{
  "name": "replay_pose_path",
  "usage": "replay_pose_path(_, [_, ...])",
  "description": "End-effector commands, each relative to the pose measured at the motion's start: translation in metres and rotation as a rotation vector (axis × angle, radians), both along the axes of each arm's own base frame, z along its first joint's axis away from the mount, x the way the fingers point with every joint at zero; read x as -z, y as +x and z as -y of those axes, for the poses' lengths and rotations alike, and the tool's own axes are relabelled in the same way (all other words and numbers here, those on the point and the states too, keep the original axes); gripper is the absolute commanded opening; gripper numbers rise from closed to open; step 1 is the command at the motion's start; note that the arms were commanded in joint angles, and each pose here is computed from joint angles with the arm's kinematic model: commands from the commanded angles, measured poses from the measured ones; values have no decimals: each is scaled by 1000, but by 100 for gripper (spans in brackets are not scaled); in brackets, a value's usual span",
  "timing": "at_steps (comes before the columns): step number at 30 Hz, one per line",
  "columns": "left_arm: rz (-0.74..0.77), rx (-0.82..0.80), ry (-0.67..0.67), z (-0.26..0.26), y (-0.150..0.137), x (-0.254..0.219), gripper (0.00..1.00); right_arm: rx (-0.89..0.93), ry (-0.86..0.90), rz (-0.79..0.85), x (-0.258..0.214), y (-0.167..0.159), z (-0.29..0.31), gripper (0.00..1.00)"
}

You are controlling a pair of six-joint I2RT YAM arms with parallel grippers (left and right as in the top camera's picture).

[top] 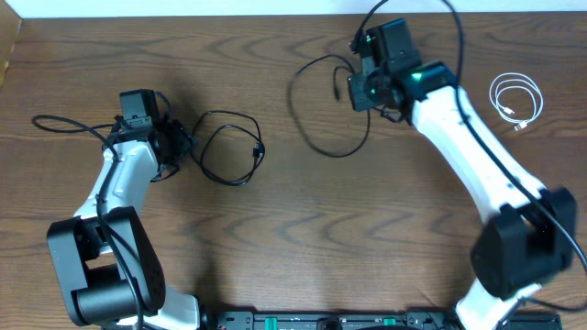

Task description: Untangle cables

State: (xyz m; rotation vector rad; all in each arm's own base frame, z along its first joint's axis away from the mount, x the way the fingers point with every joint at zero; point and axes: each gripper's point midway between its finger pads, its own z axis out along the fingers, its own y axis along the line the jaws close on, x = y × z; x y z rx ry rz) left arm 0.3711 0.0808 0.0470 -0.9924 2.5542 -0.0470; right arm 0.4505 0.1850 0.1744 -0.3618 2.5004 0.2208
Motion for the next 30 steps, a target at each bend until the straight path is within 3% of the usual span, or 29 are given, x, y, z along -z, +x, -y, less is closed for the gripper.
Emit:
replay_pose_path(1, [-4,-2,3,0,-2,1,81,56,-69,51,-21,-3,20,1])
replay_pose_path(10, [-4,-2,3,0,-2,1,81,374,-177,118,-57,-8,102,1])
replay_pose_path(20, [-4,-2,3,0,-2,1,81,409,-184,-1,-26,-6,144,1])
replay_pose_path(30, [-2,-2,3,0,-2,0,81,374,-102,-30,1,16,133,1])
